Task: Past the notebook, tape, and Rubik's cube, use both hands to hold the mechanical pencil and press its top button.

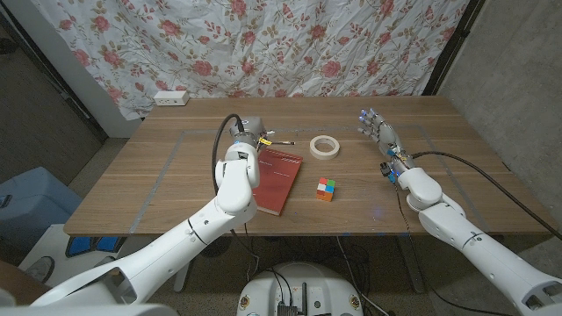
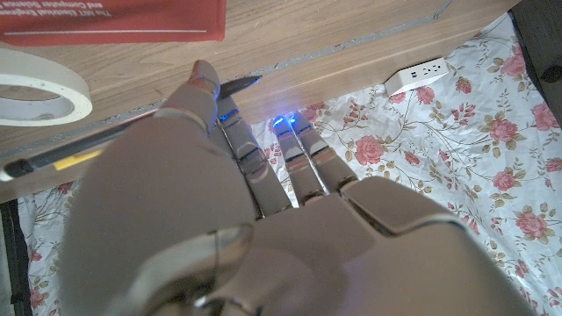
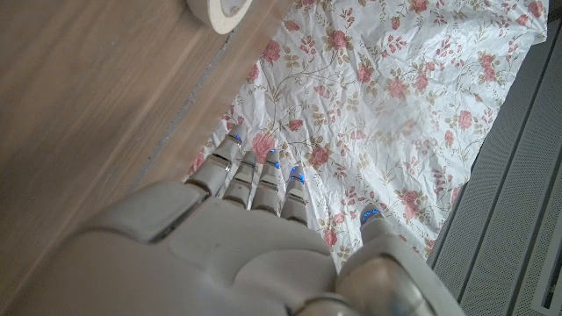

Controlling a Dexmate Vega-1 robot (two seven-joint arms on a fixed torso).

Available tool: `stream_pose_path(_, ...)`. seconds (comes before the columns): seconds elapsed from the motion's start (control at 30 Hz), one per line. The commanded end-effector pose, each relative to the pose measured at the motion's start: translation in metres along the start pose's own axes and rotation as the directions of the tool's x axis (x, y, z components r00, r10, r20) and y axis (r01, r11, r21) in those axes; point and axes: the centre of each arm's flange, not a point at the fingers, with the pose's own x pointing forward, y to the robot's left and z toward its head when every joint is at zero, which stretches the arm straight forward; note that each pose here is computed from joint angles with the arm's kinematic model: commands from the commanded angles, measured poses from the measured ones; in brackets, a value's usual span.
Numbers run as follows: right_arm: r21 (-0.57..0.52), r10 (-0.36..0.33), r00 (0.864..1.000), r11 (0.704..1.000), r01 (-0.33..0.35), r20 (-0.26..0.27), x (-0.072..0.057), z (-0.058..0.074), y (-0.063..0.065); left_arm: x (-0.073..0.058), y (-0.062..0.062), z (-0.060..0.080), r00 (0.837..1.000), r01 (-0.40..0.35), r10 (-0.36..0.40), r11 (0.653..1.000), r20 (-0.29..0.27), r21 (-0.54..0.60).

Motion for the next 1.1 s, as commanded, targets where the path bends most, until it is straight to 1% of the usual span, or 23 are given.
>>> stream_pose_path(0.03,-0.045,-0.003,0.998,0.999,0.005,0.059,-0.005,0.011,-0.002,-0.005,-0.006,0.017,0.999,-0.022,0.02,0.997,-0.033,-0.077)
stream_pose_path(0.13,-0.063,-0.003,0.998,0.998,0.008,0.067,-0.008,0.013,-0.003,-0.004,-0.006,0.022,0.999,-0.025,0.024,0.997,-0.023,-0.079)
stream_pose_path(0.23,-0.078,-0.003,0.997,0.997,0.009,0.08,-0.009,0.014,-0.005,-0.002,-0.006,0.027,0.999,-0.026,0.023,0.996,-0.032,-0.091)
stream_pose_path(0.37,-0.123,0.015,0.994,0.992,-0.002,0.104,-0.008,0.017,-0.007,0.001,-0.008,0.032,0.999,-0.02,0.016,0.993,-0.035,-0.119)
stream_pose_path(0.53,-0.159,0.037,0.992,0.987,-0.018,0.119,-0.009,0.02,-0.007,0.004,-0.009,0.039,0.999,-0.026,0.019,0.987,-0.043,-0.159)
stream_pose_path(0.7,-0.176,0.057,0.99,0.984,-0.033,0.131,-0.01,0.021,-0.003,0.007,-0.012,0.044,0.999,-0.02,0.009,0.975,-0.053,-0.221)
stream_pose_path(0.77,-0.183,0.067,0.989,0.982,-0.042,0.133,-0.01,0.021,-0.002,0.008,-0.014,0.045,0.998,-0.014,-0.002,0.965,-0.06,-0.261)
stream_pose_path(0.97,-0.22,0.09,0.982,0.974,-0.053,0.164,-0.01,0.023,0.005,0.013,-0.015,0.049,0.998,0.015,-0.038,0.934,-0.057,-0.357)
stream_pose_path(1.1,-0.246,0.101,0.979,0.968,-0.056,0.177,-0.009,0.024,0.009,0.016,-0.015,0.053,0.997,0.033,-0.058,0.925,-0.056,-0.379)
